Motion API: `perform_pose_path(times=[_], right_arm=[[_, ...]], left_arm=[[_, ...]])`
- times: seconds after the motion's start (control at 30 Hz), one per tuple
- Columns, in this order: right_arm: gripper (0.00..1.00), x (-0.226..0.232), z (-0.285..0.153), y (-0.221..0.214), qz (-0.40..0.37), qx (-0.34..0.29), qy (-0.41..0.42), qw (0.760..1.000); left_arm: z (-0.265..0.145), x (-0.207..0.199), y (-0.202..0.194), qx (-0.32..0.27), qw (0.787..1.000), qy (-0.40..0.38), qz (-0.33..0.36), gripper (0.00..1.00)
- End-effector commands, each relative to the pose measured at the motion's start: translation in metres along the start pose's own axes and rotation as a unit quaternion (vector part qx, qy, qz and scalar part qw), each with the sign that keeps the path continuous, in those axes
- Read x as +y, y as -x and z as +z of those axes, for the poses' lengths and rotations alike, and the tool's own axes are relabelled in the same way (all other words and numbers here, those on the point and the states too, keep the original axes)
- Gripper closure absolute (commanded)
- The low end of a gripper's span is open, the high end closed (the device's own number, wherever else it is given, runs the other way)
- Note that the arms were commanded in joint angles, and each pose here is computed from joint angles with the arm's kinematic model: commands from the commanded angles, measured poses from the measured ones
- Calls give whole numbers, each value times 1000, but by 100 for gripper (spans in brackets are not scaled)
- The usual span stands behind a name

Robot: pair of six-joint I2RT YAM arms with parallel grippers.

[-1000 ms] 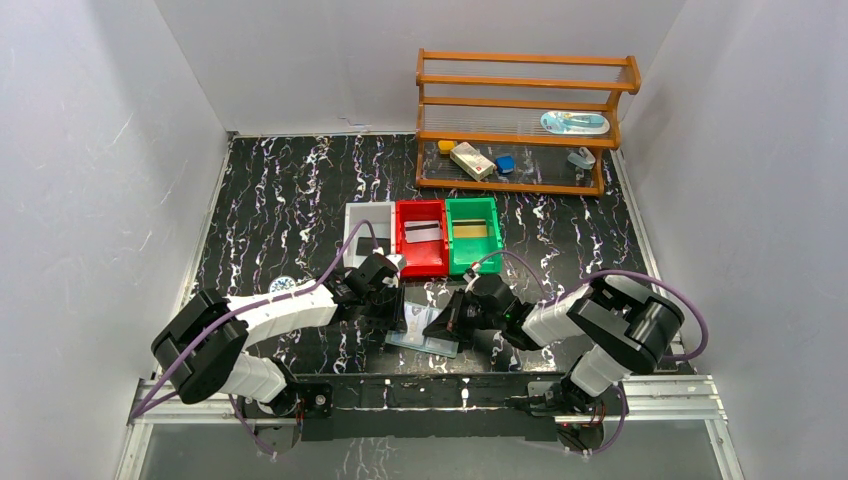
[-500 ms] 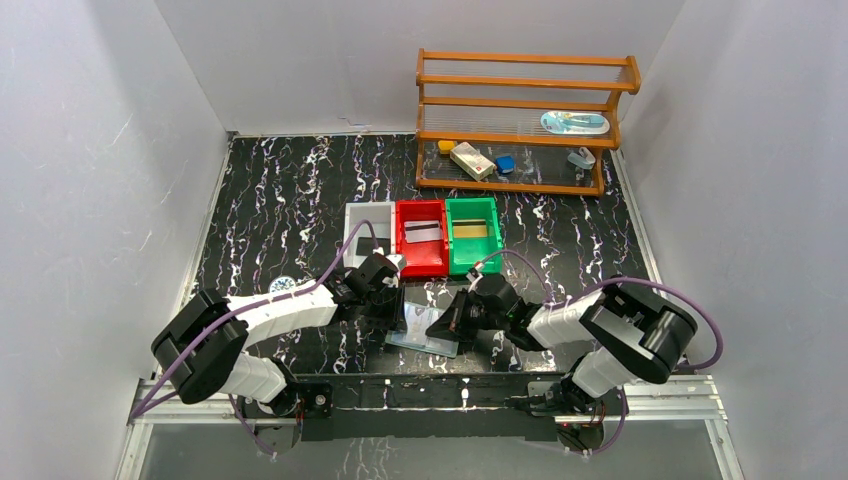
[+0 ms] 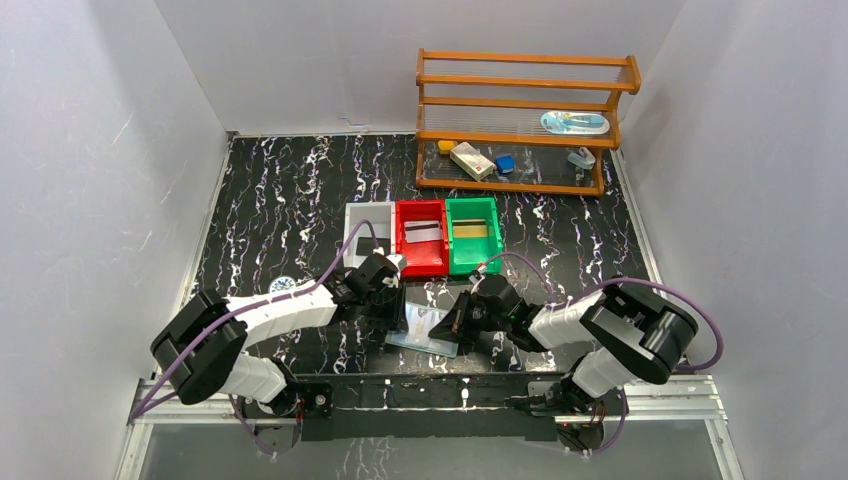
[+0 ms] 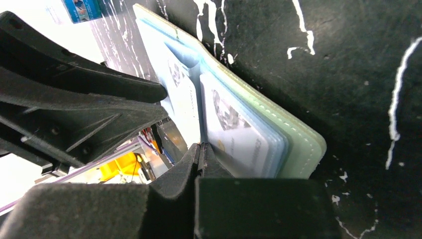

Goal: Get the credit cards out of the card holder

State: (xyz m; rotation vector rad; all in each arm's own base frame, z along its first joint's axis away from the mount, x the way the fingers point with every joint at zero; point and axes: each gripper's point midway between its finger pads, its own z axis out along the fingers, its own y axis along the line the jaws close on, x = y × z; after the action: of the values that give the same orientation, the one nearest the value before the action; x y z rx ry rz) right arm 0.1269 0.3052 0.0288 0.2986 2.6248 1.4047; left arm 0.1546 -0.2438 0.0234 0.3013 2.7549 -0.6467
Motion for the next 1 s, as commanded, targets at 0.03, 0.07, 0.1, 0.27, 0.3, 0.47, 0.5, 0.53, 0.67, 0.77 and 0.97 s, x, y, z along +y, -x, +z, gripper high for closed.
perform_pose_path(times=[0.03, 0.07, 0.1, 0.27, 0.3, 0.47, 0.5, 0.53, 0.67, 0.77, 0.97], right_arm=[[95, 3, 8, 4, 3, 0, 1, 1000], [95, 2, 9, 4, 7, 1, 1, 1000], [95, 0, 9, 4, 10, 2, 0, 1000], [95, -3, 10, 5, 15, -2, -5, 1000], [95, -2, 10, 5, 14, -2, -4, 1000], [95, -1, 11, 5, 13, 1, -3, 1000], [95, -2, 11, 5, 13, 1, -3, 1000], [95, -1, 11, 5, 13, 1, -2, 1000], [95, 1, 11, 5, 11, 1, -1, 1000], [95, 2, 12, 5, 10, 2, 1, 1000], [95, 3, 12, 5, 9, 2, 2, 1000]], left_arm=[[-15, 13, 1, -8, 999, 35, 16, 69], [-19, 11, 5, -16, 999, 32, 20, 67], [-21, 9, 10, -24, 999, 33, 25, 65], [-25, 24, 20, -19, 994, 93, 55, 60], [-25, 27, 22, -16, 992, 104, 62, 59], [-20, 33, 24, 5, 988, 131, 85, 53], [-19, 32, 26, 6, 988, 130, 88, 53], [-18, 31, 26, 8, 987, 129, 91, 52], [-13, 29, 27, 20, 986, 128, 102, 50], [-10, 26, 26, 25, 987, 124, 103, 49], [-16, 14, 34, 6, 989, 108, 104, 44]])
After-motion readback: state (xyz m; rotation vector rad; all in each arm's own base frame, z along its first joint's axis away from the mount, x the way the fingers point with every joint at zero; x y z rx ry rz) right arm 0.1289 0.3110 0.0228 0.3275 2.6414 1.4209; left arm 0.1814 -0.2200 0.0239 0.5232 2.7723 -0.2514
